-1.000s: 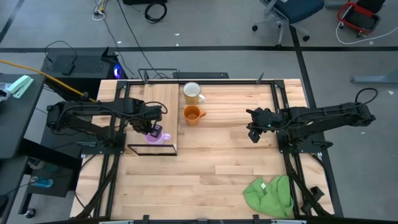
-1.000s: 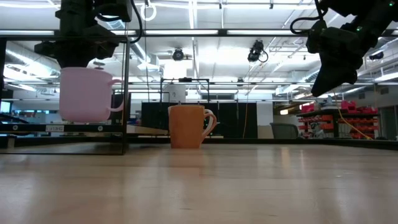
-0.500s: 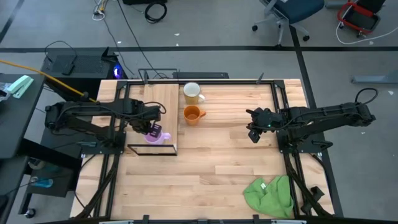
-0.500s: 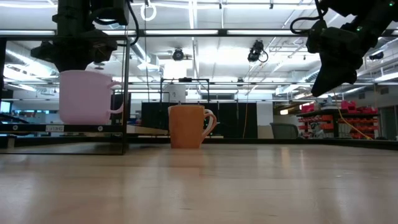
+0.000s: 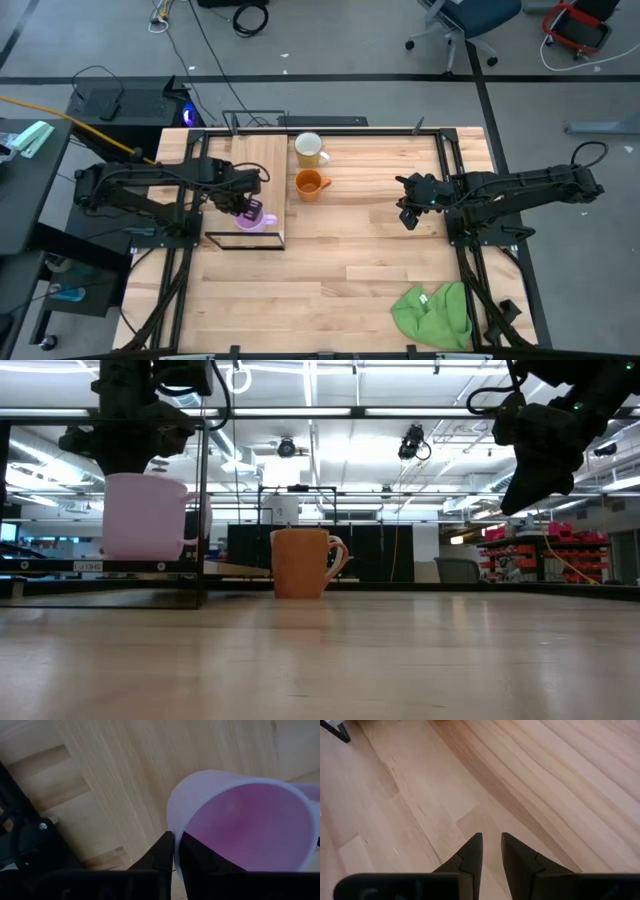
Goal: Stack small to large cups/mugs on shelf
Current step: Put the pink mug on the shelf, then put the orange mug on the shelf
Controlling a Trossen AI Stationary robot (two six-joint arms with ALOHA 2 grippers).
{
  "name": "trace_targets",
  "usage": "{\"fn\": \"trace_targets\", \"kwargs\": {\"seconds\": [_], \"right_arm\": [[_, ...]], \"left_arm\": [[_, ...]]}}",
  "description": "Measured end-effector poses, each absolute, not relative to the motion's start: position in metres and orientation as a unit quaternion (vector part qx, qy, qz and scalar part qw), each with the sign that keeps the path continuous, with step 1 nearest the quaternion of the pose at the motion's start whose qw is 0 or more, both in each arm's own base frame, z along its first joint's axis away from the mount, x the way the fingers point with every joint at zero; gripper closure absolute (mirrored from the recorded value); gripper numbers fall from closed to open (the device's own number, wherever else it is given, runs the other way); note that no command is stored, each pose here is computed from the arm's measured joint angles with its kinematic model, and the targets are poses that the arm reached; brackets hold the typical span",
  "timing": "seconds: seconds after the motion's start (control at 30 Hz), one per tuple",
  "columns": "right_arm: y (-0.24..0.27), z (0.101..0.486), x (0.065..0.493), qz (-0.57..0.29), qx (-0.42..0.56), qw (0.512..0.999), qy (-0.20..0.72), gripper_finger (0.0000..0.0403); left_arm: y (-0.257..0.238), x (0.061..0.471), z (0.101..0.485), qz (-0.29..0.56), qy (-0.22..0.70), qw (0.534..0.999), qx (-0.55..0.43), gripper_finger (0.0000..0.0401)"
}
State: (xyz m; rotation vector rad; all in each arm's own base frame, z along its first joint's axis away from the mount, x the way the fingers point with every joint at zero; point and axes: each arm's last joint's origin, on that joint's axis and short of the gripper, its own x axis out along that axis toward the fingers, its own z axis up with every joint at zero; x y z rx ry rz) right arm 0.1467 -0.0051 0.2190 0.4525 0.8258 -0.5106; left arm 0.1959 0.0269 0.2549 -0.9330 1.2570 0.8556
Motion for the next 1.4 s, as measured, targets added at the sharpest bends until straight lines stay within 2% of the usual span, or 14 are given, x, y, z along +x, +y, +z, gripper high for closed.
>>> {"fn": "trace_targets", "kwargs": {"seconds": [0.37, 0.77, 1.23, 1.4], "right_arm": [[-0.005, 0.219, 0.147, -0.243, 0.216, 0.86, 0.393, 0.0325], [-0.005, 0.219, 0.147, -0.243, 0.216, 0.86, 0.393, 0.0325], [-0.005, 0.22, 0.148, -0.242, 0.217, 0.862, 0.388, 0.0325], [-0.005, 0.22, 0.148, -0.242, 0.218, 0.862, 0.388, 0.0325]], "left_arm": [[0.027, 0.196, 0.255, 0.373, 0.549, 0.628, -0.407, 0.0346], [0.027, 0.194, 0.257, 0.365, 0.547, 0.633, -0.409, 0.0298], [0.023, 0.167, 0.287, 0.346, 0.462, 0.676, -0.459, 0.0263], [0.025, 0.169, 0.296, 0.325, 0.411, 0.707, -0.475, 0.0259]]}}
